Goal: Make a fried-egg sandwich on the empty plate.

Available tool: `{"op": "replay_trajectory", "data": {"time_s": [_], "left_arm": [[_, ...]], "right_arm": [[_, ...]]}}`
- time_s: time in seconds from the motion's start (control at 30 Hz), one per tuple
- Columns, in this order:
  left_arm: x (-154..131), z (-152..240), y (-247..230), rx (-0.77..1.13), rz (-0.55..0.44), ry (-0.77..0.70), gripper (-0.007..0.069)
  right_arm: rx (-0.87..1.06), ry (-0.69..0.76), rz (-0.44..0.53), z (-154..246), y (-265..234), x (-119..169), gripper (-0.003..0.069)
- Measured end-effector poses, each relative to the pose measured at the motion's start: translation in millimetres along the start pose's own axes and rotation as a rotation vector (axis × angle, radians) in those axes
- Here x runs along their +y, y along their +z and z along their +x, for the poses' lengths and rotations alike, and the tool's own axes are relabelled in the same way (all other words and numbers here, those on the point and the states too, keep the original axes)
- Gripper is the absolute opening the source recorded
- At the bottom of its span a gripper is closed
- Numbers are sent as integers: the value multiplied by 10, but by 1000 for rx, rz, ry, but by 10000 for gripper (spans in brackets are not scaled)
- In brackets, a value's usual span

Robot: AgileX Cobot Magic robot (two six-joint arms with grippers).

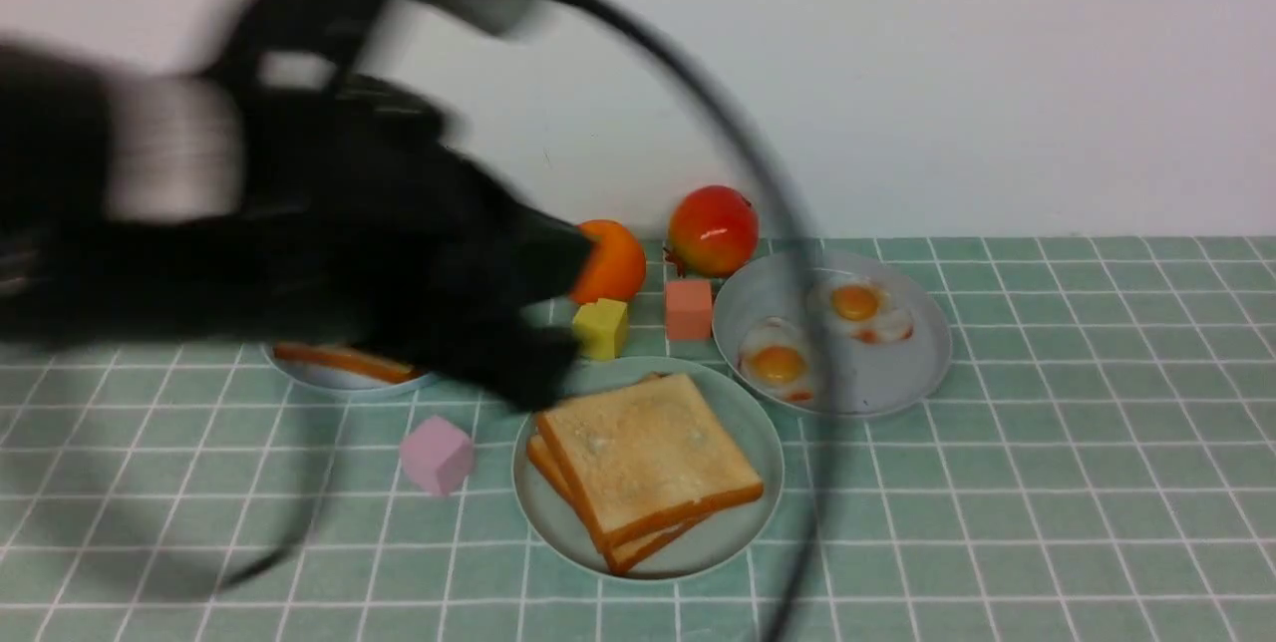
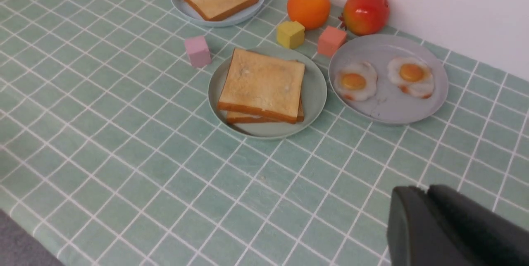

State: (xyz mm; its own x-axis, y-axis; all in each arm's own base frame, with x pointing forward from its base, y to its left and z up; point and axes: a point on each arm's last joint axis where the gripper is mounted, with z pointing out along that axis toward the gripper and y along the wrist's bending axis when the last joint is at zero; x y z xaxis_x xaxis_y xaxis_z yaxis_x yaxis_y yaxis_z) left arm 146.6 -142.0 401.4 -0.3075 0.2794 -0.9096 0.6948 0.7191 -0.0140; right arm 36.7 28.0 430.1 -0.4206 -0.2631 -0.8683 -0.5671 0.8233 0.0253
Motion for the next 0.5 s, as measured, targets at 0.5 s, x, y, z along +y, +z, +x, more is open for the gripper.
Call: {"op": "replay_trajectory", "data": {"time_s": [0.5], "left_arm": [[26,1588,-600,-509,15,-81,-13]], "right_arm": [[40,235,47,587,204,-50,13]]}}
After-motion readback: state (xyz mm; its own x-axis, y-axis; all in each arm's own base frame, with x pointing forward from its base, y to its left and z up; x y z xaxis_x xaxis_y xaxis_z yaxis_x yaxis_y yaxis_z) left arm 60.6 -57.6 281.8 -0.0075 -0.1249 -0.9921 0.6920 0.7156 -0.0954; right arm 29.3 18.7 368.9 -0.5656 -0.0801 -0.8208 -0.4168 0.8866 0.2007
